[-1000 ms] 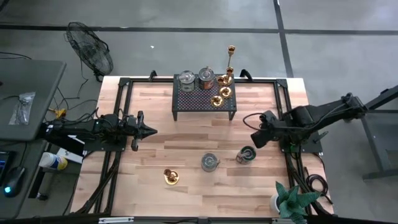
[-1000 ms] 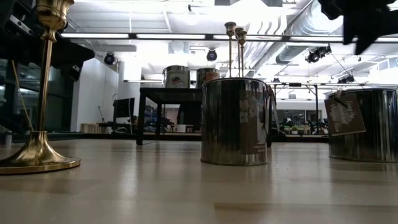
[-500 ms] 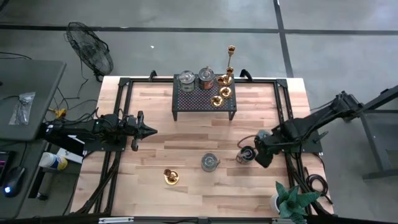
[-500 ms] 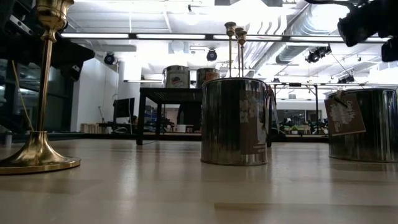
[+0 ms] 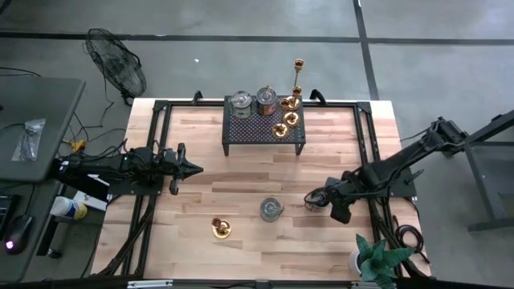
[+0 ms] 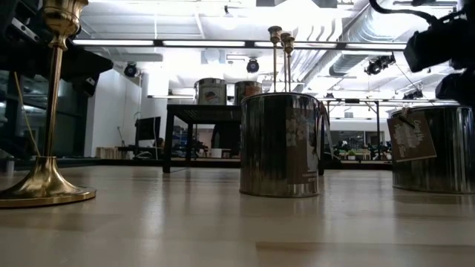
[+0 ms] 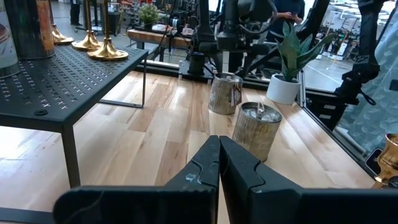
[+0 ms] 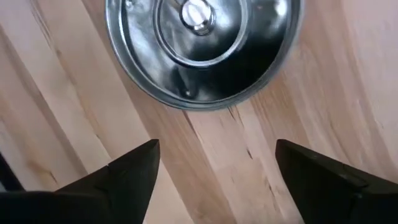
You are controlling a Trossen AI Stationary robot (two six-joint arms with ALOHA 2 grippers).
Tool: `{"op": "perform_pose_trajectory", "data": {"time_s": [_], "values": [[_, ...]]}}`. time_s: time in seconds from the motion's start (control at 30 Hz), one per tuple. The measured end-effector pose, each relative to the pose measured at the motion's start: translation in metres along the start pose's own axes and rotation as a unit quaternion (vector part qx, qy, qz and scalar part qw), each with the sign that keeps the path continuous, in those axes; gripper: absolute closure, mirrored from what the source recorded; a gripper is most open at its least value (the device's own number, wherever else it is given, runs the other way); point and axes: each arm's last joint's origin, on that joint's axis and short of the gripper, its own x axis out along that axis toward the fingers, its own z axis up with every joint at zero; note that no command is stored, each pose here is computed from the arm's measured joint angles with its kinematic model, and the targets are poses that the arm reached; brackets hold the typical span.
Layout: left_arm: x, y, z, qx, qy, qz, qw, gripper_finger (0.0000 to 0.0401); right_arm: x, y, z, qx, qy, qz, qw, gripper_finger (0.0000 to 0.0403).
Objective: Pick & Place candle stick holders
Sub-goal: Move the brown scented candle to the middle of the table
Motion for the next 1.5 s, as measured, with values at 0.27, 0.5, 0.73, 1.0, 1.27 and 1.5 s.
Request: {"op": "perform_pose_trajectory", "data": {"time_s": [0.27, 0.5, 0.73, 1.0, 1.27, 1.5], "values": [[0.0, 0.0, 0.0, 0.0, 0.0, 0.0, 1.0, 0.04, 0.018, -0.003, 0.001, -0.023, -0.027, -0.004, 0.999, 0.0087], [0.0, 0.0, 0.0, 0.0, 0.0, 0.0, 1.0, 0.04, 0.031, 0.002, 0.008, -0.084, -0.049, -0.021, 0.995, 0.0087], [0.0, 0.0, 0.0, 0.0, 0.0, 0.0, 1.0, 0.04, 0.04, 0.004, 0.021, -0.098, -0.074, -0.014, 0.992, 0.0087], [0.0, 0.0, 0.0, 0.0, 0.0, 0.0, 1.0, 0.04, 0.05, 0.01, 0.043, -0.118, -0.124, 0.017, 0.985, 0.0087], [0.0, 0.0, 0.0, 0.0, 0.0, 0.0, 1.0, 0.04, 0.056, 0.009, 0.071, -0.118, -0.196, 0.047, 0.972, 0.0087], [0.0, 0.0, 0.0, 0.0, 0.0, 0.0, 1.0, 0.04, 0.063, 0.009, 0.091, -0.144, -0.251, 0.058, 0.955, 0.0087]]}}
